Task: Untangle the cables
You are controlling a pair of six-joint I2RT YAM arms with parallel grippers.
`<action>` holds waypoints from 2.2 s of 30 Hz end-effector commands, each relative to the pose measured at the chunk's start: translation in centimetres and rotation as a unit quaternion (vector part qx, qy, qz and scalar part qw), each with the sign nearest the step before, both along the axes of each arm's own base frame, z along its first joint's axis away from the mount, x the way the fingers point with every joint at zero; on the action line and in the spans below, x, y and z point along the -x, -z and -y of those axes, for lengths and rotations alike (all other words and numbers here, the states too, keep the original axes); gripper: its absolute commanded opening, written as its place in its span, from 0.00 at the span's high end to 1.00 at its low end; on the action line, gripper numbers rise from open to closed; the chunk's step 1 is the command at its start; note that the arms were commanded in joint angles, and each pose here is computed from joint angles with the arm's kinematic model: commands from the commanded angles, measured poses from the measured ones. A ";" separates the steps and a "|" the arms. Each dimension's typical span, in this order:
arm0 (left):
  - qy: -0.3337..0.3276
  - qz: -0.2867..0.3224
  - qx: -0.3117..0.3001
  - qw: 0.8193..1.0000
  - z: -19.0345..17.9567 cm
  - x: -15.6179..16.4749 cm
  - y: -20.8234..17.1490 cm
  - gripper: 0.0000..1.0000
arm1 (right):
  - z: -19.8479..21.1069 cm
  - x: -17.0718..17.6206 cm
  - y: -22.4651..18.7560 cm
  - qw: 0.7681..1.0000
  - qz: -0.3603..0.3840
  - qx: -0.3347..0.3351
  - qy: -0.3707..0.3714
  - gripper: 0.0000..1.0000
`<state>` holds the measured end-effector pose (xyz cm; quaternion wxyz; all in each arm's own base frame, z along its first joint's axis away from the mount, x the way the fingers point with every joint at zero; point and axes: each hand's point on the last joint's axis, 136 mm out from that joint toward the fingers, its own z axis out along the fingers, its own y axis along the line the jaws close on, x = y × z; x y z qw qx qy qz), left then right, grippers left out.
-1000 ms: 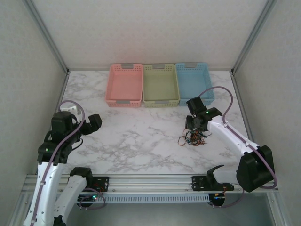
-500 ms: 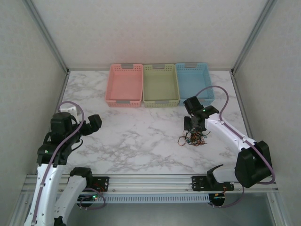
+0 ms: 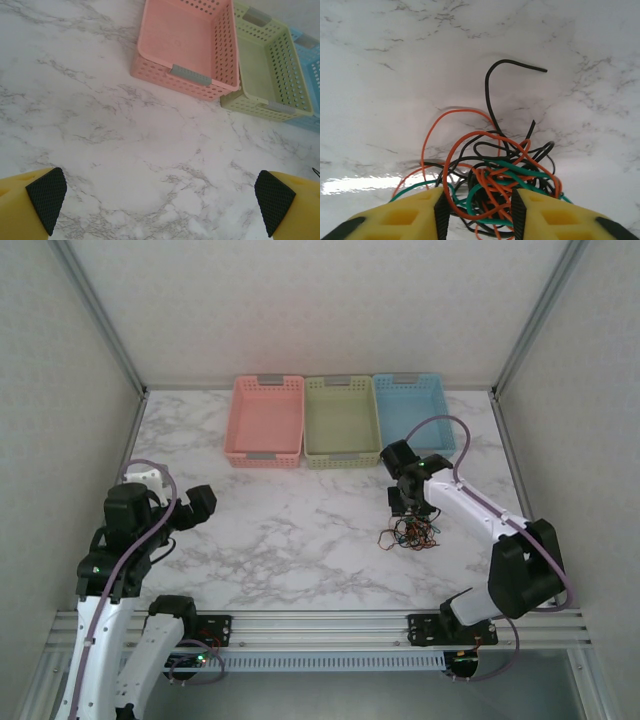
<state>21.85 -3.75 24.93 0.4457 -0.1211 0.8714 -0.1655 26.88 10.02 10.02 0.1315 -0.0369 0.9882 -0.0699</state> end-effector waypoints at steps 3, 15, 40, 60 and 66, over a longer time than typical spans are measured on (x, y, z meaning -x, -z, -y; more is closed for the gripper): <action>0.010 -0.001 0.001 1.000 0.2 -0.1 0.3 0.00 | 0.1 -0.4 -0.3 1.000 -0.003 0.018 -0.015 0.82; 0.099 0.010 0.065 0.993 4.1 0.6 -2.2 0.09 | -9.5 0.5 -6.8 0.964 0.041 -0.243 -0.097 1.00; 0.158 -0.073 0.189 0.967 11.2 0.9 4.4 0.13 | -20.5 1.6 -0.9 0.949 0.005 -0.303 -0.090 1.00; 0.222 -0.084 0.143 0.961 17.4 -1.4 5.6 0.12 | -19.5 2.4 -0.6 0.948 0.014 -0.298 -0.109 1.00; 0.234 -0.096 0.137 0.958 21.0 -3.9 5.1 0.15 | -18.9 2.5 -0.2 0.949 0.013 -0.294 -0.110 1.00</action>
